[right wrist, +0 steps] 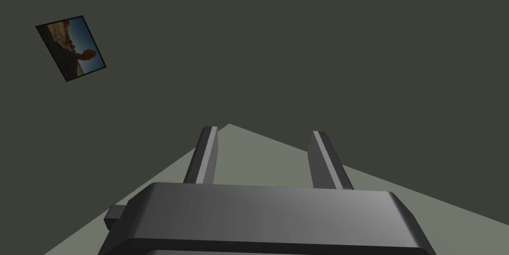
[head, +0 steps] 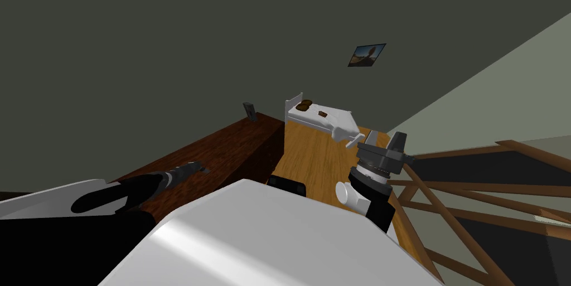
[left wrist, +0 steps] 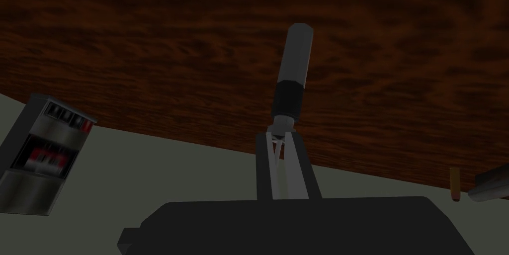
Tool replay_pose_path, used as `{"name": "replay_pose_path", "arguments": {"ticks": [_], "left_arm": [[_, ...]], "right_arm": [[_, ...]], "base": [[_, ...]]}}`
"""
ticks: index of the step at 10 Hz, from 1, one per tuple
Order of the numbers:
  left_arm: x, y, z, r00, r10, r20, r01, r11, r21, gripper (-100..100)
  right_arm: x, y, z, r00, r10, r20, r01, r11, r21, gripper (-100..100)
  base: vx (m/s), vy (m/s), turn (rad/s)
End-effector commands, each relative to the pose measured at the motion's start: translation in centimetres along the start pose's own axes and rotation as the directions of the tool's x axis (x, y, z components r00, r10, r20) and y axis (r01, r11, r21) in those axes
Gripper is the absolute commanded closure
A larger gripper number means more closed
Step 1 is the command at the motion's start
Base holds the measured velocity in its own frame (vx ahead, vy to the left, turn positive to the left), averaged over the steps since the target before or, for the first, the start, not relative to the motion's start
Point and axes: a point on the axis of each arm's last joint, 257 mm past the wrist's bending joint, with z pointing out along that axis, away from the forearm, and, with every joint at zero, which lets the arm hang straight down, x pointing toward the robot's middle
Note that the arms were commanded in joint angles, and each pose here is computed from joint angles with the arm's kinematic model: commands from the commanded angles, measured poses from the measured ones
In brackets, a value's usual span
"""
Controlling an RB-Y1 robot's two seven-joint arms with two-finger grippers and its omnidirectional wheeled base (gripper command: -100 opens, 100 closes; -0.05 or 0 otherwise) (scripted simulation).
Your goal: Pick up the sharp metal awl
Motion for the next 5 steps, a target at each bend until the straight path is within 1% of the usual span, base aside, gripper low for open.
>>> {"name": "replay_pose_path", "arguments": {"ticks": [1,3,4,5], "left_arm": [[-0.16,-0.66,-0.40,1.000,0.004,-0.001,-0.004,1.000,0.004,100],[-0.14,-1.61,-1.04,1.000,0.013,-0.004,-0.013,1.000,0.010,100],[-0.19,-1.37,-0.79,1.000,0.011,-0.004,-0.011,1.000,0.008,100],[-0.20,-1.42,-0.83,1.000,0.011,-0.003,-0.011,1.000,0.008,0]], "right_arm": [[0.00,0.00,0.00,1.000,0.000,0.000,0.000,1.000,0.000,0],[0.00,0.00,0.00,1.000,0.000,0.000,0.000,1.000,0.000,0],[0.00,0.00,0.00,1.000,0.000,0.000,0.000,1.000,0.000,0],[0.00,0.00,0.00,1.000,0.000,0.000,0.000,1.000,0.000,0]], "base": [[-0.015,0.009,0.086],[-0.032,0.011,0.060],[-0.013,0.003,0.008],[0.000,0.000,0.000]]}}
